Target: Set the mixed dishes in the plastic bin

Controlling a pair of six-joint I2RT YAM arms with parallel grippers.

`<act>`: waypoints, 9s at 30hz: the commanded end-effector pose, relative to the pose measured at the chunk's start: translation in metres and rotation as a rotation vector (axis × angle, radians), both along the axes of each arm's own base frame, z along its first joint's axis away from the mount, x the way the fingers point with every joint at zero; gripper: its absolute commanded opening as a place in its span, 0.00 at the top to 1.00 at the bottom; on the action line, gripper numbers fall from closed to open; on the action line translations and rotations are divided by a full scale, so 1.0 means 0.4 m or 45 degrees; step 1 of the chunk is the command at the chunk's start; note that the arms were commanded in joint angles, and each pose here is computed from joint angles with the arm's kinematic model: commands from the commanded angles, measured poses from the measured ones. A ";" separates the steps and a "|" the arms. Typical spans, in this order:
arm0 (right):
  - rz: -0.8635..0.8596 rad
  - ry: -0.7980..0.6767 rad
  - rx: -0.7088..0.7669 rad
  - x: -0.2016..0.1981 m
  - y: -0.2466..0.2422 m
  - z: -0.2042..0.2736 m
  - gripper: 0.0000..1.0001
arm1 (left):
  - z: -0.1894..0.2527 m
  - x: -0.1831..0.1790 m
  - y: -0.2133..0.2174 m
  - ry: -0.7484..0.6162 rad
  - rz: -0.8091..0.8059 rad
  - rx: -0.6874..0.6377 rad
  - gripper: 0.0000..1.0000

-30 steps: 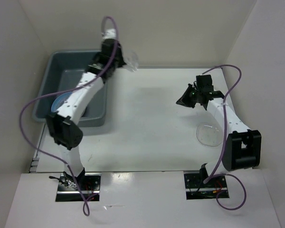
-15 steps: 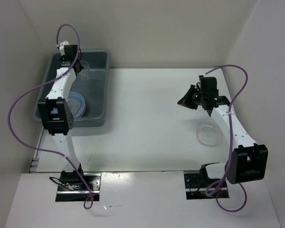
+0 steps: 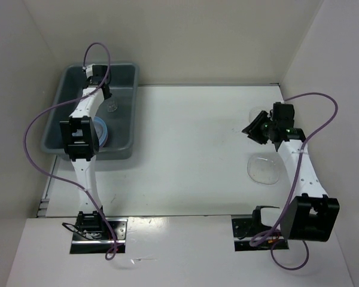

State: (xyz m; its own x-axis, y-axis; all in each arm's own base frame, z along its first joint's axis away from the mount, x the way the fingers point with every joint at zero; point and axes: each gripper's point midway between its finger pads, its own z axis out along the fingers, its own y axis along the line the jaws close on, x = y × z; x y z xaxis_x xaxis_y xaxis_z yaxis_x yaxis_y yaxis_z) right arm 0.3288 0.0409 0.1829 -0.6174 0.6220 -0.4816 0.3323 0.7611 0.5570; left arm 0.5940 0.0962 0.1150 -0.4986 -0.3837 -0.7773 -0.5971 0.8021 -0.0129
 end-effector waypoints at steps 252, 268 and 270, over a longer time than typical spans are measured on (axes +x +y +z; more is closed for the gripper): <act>0.674 0.183 0.271 0.441 0.379 -0.156 0.96 | 0.023 -0.445 -1.038 0.032 -1.077 -0.955 0.14; 0.336 -0.017 0.091 0.300 0.061 0.071 0.91 | -0.100 -0.354 -1.122 0.059 -0.973 -0.820 0.36; 0.292 -0.060 0.090 0.275 0.032 0.107 0.91 | -0.101 -0.351 -1.119 0.055 -0.965 -0.812 0.37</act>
